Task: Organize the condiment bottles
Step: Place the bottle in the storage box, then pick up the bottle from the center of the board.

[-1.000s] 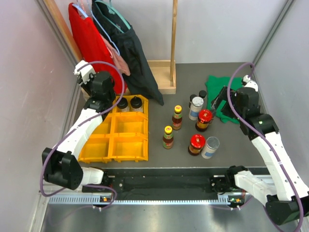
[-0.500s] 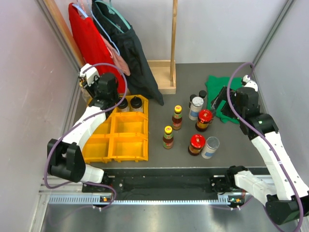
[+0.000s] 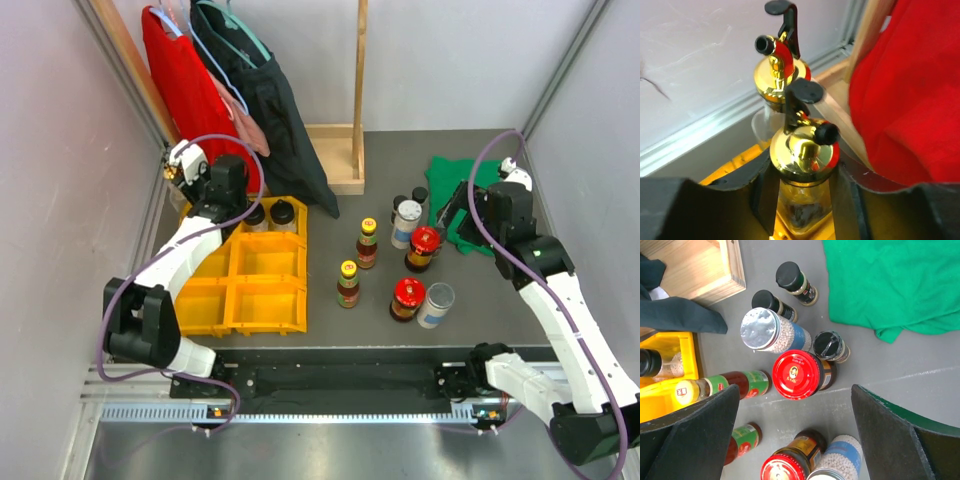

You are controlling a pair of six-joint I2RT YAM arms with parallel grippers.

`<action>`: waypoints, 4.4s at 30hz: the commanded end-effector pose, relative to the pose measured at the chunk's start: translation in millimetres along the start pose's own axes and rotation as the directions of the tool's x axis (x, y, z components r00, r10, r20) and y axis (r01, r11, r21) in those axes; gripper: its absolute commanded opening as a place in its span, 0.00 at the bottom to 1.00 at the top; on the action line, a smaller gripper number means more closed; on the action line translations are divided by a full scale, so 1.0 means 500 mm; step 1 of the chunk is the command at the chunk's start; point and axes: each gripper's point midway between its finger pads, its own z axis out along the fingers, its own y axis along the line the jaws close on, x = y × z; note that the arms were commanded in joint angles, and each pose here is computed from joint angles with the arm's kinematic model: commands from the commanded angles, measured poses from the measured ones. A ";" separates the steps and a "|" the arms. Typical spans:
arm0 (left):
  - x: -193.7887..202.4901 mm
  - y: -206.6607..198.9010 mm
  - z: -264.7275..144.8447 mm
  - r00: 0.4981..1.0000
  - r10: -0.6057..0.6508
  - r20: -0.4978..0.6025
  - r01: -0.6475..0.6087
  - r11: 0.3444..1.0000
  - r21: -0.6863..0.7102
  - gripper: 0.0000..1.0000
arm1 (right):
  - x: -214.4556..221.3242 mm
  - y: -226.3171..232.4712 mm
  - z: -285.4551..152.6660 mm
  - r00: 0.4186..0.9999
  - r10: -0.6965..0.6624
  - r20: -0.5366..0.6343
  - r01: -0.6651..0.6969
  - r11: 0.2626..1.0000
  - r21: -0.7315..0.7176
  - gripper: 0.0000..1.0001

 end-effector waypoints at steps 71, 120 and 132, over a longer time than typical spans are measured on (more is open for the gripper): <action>0.132 -0.152 -0.751 0.882 0.472 -0.004 0.063 -0.110 0.992 0.99 | 0.080 0.055 -0.018 0.992 -0.068 -0.103 0.039 0.964 -0.264 0.99; 0.115 -0.179 -0.717 0.924 0.377 0.071 -0.151 0.189 0.970 0.00 | 0.101 -0.035 -0.081 0.995 -0.087 -0.050 0.080 0.989 -0.128 0.99; -0.056 -0.101 -0.547 0.971 0.227 0.074 -0.204 0.625 0.754 0.00 | 0.090 -0.016 -0.084 0.998 -0.048 -0.036 0.042 0.986 -0.163 0.99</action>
